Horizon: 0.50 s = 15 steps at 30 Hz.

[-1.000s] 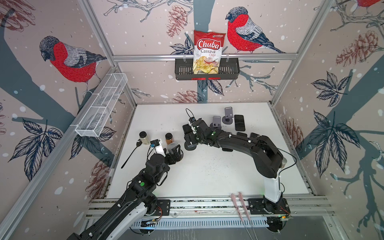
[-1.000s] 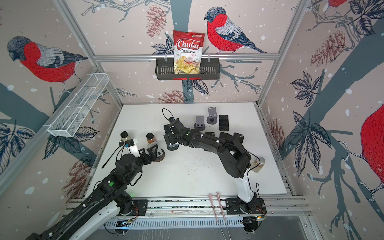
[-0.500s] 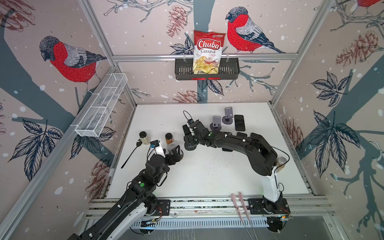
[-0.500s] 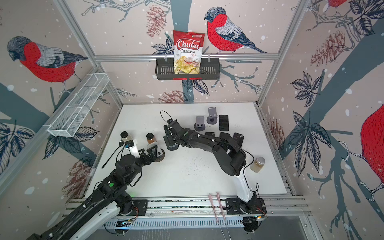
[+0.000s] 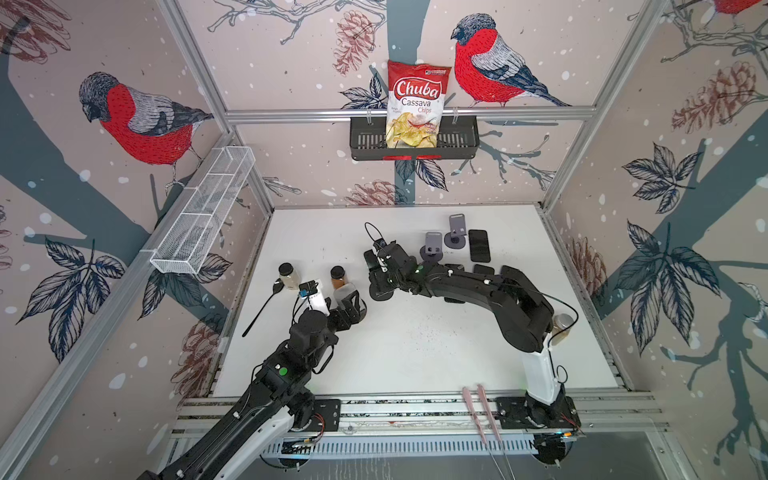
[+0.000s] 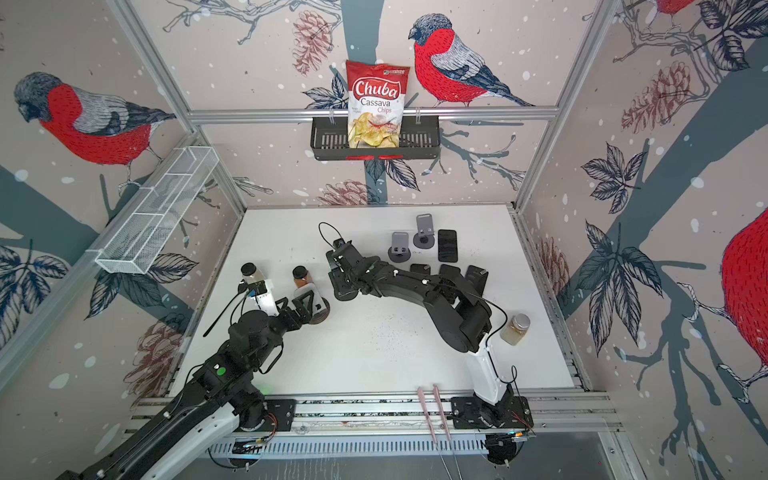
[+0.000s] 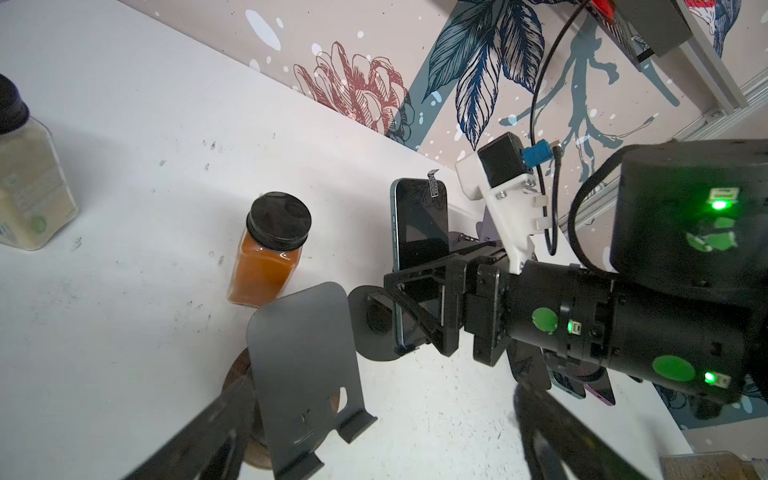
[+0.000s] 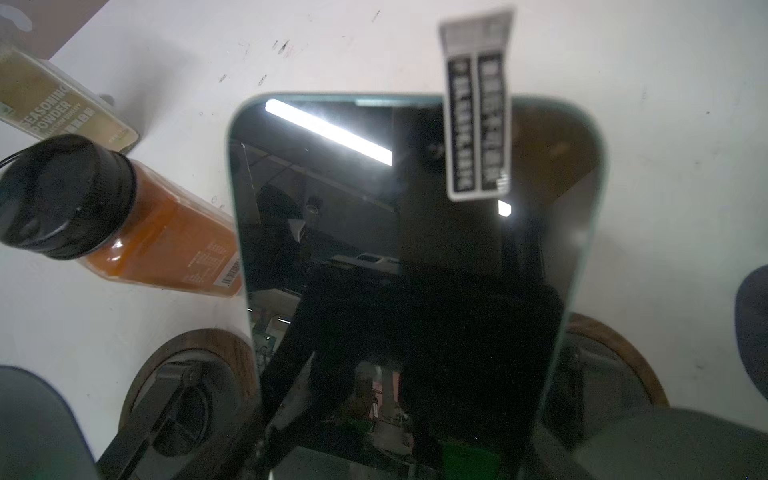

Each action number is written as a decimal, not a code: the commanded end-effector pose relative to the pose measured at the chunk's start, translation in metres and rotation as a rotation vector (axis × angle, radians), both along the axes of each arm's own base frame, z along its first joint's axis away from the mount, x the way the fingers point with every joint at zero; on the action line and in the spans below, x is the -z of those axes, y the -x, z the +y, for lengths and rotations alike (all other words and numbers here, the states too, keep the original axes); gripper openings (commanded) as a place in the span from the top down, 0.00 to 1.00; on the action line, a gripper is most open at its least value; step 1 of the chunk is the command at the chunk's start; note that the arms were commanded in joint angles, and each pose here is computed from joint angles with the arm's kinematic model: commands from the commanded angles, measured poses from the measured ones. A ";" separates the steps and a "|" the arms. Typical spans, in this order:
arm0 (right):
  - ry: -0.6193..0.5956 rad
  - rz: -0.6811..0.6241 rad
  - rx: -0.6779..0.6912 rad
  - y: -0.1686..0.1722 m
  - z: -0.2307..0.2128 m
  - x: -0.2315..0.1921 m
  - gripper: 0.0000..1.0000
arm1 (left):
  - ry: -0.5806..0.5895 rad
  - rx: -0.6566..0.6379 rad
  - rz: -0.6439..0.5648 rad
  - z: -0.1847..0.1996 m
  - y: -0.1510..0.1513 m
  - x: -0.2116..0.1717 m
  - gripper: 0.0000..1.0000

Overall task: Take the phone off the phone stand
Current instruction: 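Grasp the teal-edged phone with the right gripper, then lift the teal-edged phone off the stand and carry it toward the flat phones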

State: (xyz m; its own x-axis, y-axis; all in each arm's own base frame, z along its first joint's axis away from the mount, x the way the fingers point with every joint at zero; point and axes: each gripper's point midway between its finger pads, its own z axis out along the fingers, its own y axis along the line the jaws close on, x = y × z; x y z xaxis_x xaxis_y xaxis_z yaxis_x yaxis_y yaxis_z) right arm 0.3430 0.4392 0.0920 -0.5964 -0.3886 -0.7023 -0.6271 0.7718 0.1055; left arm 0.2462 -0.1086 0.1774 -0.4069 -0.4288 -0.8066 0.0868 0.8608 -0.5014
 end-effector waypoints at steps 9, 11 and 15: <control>-0.070 -0.040 -0.008 0.000 0.001 -0.030 0.26 | -0.006 -0.005 -0.008 0.000 -0.002 -0.005 0.03; -0.079 -0.042 -0.008 0.000 0.001 -0.034 0.26 | -0.006 -0.003 -0.005 -0.001 -0.003 -0.005 0.03; -0.085 -0.048 -0.009 0.001 0.000 -0.039 0.26 | -0.002 -0.001 -0.003 -0.001 -0.003 -0.005 0.03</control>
State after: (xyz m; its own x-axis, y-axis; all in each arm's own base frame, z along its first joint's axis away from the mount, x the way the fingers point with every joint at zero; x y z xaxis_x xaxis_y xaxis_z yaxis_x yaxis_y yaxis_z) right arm 0.3391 0.4327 0.1139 -0.5870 -0.3647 -0.7228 -0.6296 0.7669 0.1243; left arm 0.2479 -0.1098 0.1768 -0.4147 -0.4235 -0.8054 0.0824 0.8640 -0.4968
